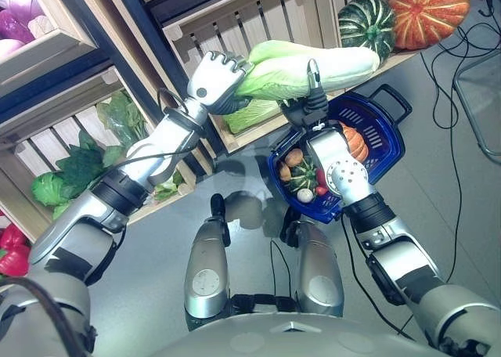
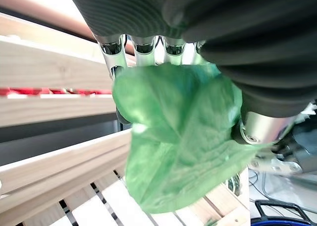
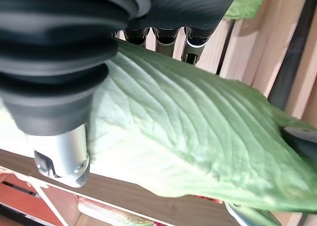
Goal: Pick up fruits and vegetables into the basket
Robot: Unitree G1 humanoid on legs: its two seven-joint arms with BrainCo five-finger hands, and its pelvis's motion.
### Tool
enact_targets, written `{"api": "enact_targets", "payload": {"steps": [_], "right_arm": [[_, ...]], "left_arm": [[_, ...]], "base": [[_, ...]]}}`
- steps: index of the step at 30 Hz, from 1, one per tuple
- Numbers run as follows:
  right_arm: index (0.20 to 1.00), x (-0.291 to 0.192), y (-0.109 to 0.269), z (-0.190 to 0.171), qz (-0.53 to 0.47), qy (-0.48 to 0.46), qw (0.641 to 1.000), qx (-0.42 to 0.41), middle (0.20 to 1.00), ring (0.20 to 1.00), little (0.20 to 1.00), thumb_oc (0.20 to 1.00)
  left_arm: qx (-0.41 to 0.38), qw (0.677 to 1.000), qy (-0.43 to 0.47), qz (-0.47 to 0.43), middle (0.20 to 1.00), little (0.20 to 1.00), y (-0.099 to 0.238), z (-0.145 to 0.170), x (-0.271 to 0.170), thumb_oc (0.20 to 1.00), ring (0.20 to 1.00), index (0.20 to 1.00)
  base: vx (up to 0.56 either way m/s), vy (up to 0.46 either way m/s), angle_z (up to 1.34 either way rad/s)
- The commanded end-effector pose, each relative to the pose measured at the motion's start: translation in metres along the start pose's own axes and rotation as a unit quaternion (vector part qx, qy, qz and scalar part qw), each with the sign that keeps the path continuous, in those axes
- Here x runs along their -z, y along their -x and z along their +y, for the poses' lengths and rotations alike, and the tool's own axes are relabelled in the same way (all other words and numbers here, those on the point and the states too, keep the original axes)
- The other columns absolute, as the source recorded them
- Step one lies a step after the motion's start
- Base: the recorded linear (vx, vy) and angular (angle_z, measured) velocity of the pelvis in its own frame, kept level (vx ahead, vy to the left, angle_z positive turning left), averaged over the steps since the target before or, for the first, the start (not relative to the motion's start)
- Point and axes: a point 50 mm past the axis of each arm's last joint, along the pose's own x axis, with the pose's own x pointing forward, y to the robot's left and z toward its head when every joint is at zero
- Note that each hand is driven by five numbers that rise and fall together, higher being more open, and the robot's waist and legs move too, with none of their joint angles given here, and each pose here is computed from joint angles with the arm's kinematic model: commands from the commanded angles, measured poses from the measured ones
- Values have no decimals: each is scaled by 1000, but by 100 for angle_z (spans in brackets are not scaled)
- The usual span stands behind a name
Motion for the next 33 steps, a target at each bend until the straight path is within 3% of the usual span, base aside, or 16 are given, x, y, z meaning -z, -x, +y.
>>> {"api": "enact_targets", "payload": {"steps": [1, 11, 12, 14, 15, 18, 19, 20, 21, 25, 33], "right_arm": [[200, -46, -3, 50, -148, 32, 982, -114, 200, 200, 200, 200], [200, -100, 13, 58, -294, 141, 939, -111, 200, 200, 200, 200], [200, -109, 17, 60, -316, 164, 927, -118, 200, 200, 200, 200], [200, -113, 21, 60, -329, 176, 920, -122, 200, 200, 200, 200], [200, -127, 30, 64, -366, 206, 898, -131, 200, 200, 200, 200], [200, -134, 38, 66, -394, 233, 879, -129, 200, 200, 200, 200], [200, -145, 51, 69, -437, 278, 847, -121, 200, 200, 200, 200], [200, -144, 51, 69, -437, 278, 847, -120, 200, 200, 200, 200], [200, -151, 61, 71, -466, 312, 820, -112, 200, 200, 200, 200], [200, -166, 79, 70, -519, 354, 773, -88, 200, 200, 200, 200], [200, -179, 95, 69, -564, 436, 701, -35, 200, 200, 200, 200]], "left_arm": [[16, 995, 68, -78, 200, 200, 15, -5, -48, 200, 200, 200], [20, 995, 92, 23, 200, 200, 34, -15, -19, 200, 200, 200], [27, 992, 117, 48, 573, 573, 39, -18, -13, 573, 573, 573], [39, 987, 142, 69, 1000, 1000, 41, -22, -9, 1000, 1000, 1000], [68, 967, 212, 121, 1000, 1000, 52, -35, -4, 1000, 1000, 1000], [68, 955, 245, 152, 1000, 1000, 59, -41, 0, 1000, 1000, 1000], [51, 941, 274, 191, 1000, 1000, 68, -47, 9, 1000, 1000, 1000], [51, 941, 275, 191, 1000, 1000, 68, -47, 9, 1000, 1000, 1000], [35, 933, 287, 216, 1000, 1000, 71, -49, 18, 1000, 1000, 1000], [4, 914, 313, 257, 1000, 1000, 75, -48, 34, 1000, 1000, 1000], [-61, 898, 315, 301, 1000, 1000, 63, -32, 65, 1000, 1000, 1000]], "base": [[-38, 9, 2], [-48, 22, -3], [-10, 18, -9], [-32, 11, -5], [-35, 3, -1], [-27, -3, -3], [-15, -6, -4], [-30, -6, -12], [-29, -3, -15], [-35, -17, -13], [-35, -3, -16]]}}
